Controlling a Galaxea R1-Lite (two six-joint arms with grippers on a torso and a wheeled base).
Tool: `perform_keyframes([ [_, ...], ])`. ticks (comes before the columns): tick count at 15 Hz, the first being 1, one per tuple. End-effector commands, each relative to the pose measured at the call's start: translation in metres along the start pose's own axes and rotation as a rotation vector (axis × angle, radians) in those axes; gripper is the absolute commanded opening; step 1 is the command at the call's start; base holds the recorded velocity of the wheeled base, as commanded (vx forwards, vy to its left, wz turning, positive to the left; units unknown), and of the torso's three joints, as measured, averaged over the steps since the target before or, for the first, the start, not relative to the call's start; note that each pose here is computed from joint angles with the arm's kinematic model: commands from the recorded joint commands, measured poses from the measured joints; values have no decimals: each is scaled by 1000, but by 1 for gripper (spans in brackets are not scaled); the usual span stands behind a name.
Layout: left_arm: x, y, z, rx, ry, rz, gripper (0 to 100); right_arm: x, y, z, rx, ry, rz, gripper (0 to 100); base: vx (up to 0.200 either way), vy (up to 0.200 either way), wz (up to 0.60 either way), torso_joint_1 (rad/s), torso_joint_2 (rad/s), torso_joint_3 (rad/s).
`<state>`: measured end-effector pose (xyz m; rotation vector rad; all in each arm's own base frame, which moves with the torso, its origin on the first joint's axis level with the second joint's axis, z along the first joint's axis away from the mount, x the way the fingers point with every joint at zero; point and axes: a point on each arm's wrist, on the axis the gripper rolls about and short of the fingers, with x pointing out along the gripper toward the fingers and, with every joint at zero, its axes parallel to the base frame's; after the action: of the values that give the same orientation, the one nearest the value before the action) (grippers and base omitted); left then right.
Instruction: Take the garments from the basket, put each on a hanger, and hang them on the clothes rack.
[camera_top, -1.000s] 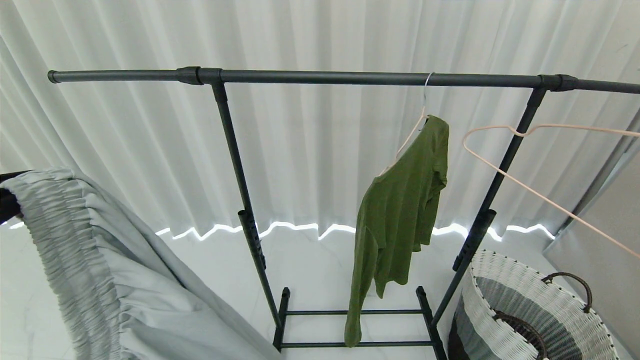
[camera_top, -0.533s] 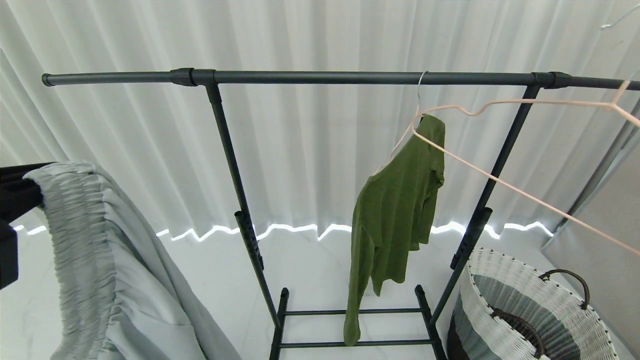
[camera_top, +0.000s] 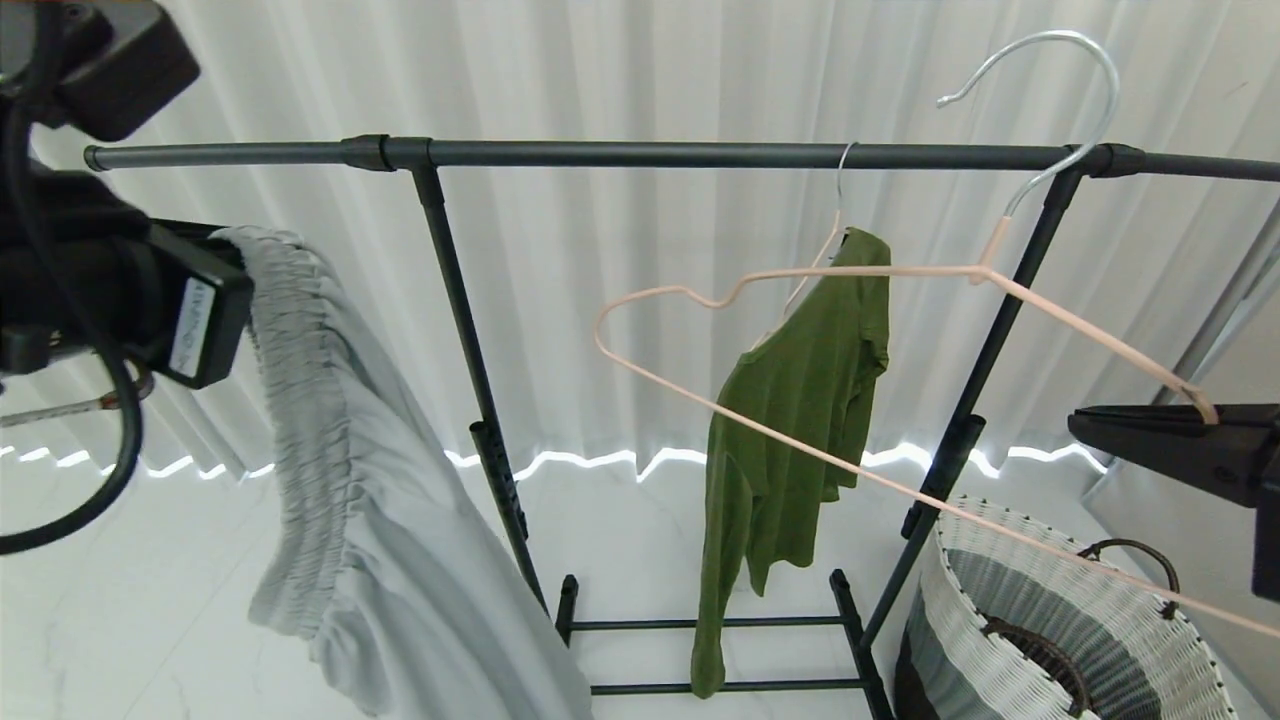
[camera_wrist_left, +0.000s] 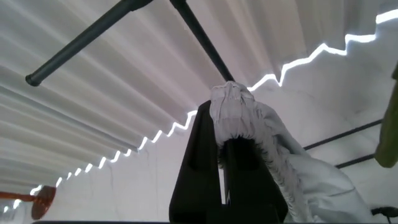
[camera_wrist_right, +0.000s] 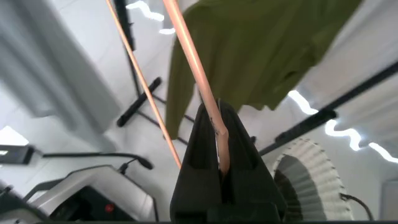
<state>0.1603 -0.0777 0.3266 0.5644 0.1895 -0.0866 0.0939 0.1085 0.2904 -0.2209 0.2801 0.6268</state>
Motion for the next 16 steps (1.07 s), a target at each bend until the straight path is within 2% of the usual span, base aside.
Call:
perform_keyframes([
  [1, 37, -17, 16, -66, 36, -26, 0, 5, 7, -1, -12, 15, 36, 0, 0, 0, 0, 0, 0, 0],
  [2, 43, -21, 20, -97, 40, -26, 0, 4, 10, 0, -11, 12, 56, 0, 0, 0, 0, 0, 0, 0],
  [3, 54, -28, 28, -160, 45, -19, 0, 5, 19, -1, 9, 20, 100, 0, 0, 0, 0, 0, 0, 0],
  [5, 69, -33, 42, -247, 36, -1, 0, 7, 32, 1, 45, 29, 169, 0, 0, 0, 0, 0, 0, 0],
  [7, 77, -33, 53, -289, 14, 9, 0, 14, 41, 6, 70, 41, 192, 0, 0, 0, 0, 0, 0, 0],
  [10, 79, -36, 61, -325, -6, -2, 0, 30, 50, 11, 76, 53, 189, 0, 0, 0, 0, 0, 0, 0],
  [16, 80, -37, 60, -309, 13, 41, 0, 44, 55, 7, 67, 83, 162, 0, 0, 0, 0, 0, 0, 0],
])
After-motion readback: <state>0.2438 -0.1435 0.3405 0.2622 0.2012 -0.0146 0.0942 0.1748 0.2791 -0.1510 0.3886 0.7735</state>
